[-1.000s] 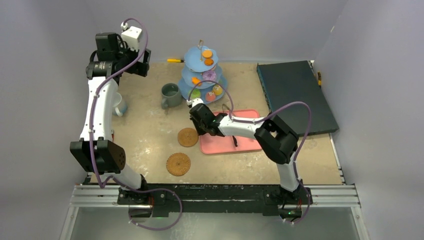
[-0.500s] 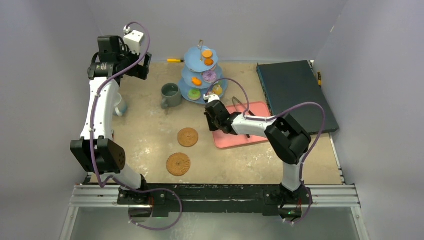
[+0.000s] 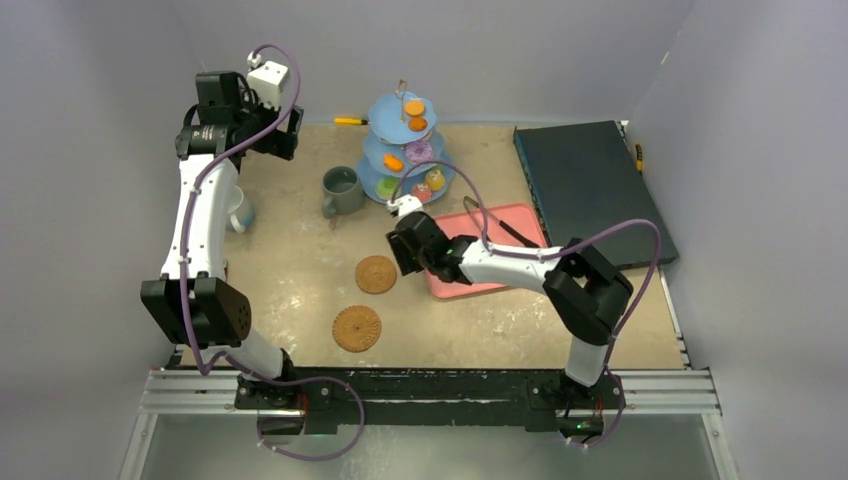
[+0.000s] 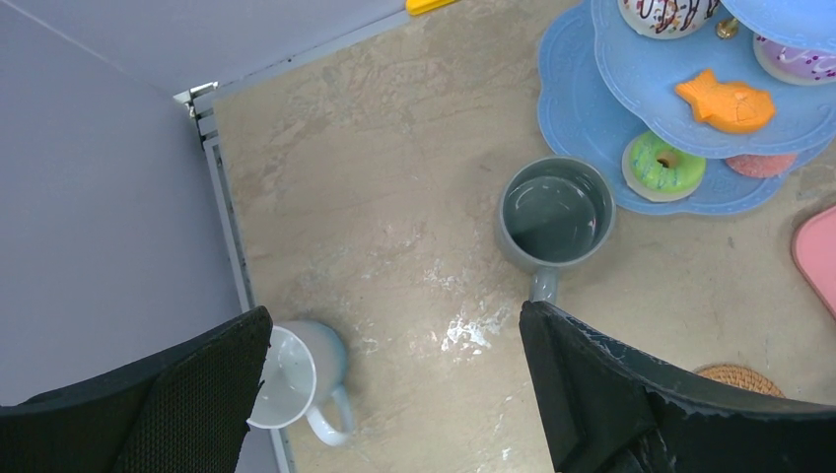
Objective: Serve the afternoon tea
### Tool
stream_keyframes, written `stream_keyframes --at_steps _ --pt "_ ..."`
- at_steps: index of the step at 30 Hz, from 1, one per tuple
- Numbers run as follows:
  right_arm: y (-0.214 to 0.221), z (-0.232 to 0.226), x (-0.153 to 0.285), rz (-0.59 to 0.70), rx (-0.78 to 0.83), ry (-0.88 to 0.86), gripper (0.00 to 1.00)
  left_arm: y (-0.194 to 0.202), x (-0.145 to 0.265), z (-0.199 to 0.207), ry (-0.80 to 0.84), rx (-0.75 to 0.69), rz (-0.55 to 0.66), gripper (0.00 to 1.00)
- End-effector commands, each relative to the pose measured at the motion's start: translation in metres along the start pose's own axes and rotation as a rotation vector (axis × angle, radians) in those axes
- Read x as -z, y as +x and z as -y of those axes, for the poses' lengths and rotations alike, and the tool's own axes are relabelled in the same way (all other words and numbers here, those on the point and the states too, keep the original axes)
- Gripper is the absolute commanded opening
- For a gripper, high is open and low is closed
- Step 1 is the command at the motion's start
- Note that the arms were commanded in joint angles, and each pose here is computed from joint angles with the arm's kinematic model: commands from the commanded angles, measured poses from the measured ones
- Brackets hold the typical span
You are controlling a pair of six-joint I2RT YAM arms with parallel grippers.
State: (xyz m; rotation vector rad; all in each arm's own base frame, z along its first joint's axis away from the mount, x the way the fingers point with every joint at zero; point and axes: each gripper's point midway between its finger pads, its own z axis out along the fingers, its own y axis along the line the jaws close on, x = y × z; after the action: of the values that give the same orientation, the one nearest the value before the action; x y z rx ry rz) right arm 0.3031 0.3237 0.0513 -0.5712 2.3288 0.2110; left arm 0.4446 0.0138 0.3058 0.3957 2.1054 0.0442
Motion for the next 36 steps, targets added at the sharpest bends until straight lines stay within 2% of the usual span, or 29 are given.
stream_keyframes --at_steps 1,6,11,17,22,29,36 --pt "-0.029 -0.075 0.036 0.118 0.101 -0.206 0.54 -0.003 0.006 -0.007 -0.02 -0.004 0.015 0.97" --pt "-0.001 -0.13 0.062 0.133 0.223 -0.408 0.44 -0.005 0.006 -0.008 -0.025 -0.008 0.016 0.97" --pt "0.023 -0.159 0.08 0.156 0.29 -0.566 0.37 -0.001 0.003 -0.006 -0.016 0.005 0.003 0.97" --pt "0.052 -0.181 0.077 0.112 0.38 -0.687 0.29 0.004 0.001 -0.009 -0.03 0.005 -0.018 0.97" --pt "0.074 -0.187 0.06 0.05 0.451 -0.702 0.22 0.003 0.002 -0.011 -0.039 0.005 -0.023 0.97" --pt "0.09 -0.193 0.037 0.02 0.484 -0.666 0.22 0.007 0.002 -0.014 -0.056 0.008 -0.045 0.97" --pt "0.076 -0.209 0.005 0.04 0.428 -0.599 0.2 0.002 0.016 -0.014 -0.068 0.008 -0.032 0.97"
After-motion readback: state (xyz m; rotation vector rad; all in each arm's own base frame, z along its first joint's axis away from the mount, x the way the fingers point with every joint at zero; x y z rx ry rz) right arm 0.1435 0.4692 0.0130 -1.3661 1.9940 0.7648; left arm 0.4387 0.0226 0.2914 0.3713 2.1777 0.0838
